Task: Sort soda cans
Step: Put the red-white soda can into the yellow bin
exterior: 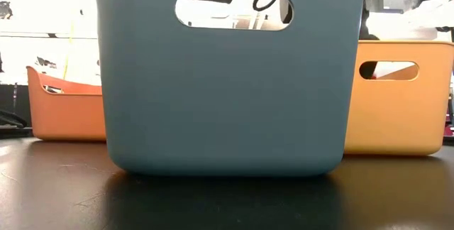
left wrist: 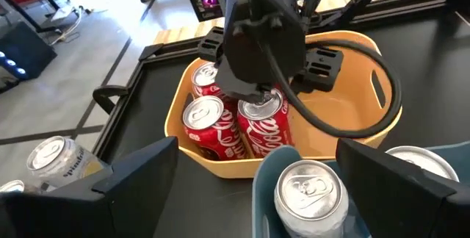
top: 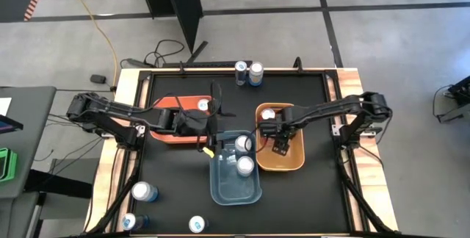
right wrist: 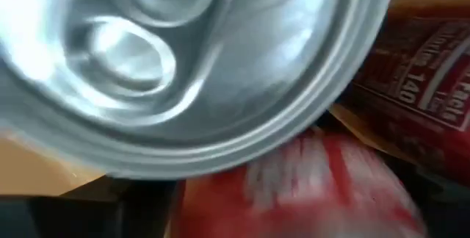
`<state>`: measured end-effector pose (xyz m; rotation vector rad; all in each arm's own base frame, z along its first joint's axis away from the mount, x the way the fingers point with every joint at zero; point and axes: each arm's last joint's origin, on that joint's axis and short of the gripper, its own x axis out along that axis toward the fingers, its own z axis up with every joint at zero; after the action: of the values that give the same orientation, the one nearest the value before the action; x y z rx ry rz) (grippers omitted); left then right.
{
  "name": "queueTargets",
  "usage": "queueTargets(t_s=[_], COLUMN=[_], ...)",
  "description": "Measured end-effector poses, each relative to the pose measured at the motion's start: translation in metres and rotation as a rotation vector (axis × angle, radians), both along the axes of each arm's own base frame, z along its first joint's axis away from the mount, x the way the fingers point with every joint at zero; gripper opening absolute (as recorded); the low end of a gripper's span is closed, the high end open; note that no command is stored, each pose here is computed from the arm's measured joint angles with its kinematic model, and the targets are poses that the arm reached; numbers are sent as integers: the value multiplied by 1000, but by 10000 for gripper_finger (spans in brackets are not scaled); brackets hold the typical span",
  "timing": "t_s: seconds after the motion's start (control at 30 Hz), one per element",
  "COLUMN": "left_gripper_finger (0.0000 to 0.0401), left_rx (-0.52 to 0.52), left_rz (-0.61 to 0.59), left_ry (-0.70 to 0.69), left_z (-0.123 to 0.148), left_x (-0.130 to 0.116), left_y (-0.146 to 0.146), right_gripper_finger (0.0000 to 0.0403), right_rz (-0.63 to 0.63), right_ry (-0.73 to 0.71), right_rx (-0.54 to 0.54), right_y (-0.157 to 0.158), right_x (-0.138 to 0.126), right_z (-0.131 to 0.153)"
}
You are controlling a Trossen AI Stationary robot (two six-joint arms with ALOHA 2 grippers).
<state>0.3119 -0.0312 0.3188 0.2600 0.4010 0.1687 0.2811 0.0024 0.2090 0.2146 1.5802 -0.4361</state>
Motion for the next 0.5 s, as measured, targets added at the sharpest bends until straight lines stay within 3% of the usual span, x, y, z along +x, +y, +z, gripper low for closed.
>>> queueTargets(t_s=[0.1, 0.5], left_gripper_finger=[366, 366], left_rx=[0, -23], left_rz=[0, 10], left_ry=[2, 10], left_z=[0, -1], left_x=[0, -1], left_y=[0, 0], right_gripper_finger=[390, 375], right_rz=[6, 35], right_ry=[-21, -15], right_rx=[0, 2], right_y=[0, 2], right_x=[1, -5], right_z=[2, 12])
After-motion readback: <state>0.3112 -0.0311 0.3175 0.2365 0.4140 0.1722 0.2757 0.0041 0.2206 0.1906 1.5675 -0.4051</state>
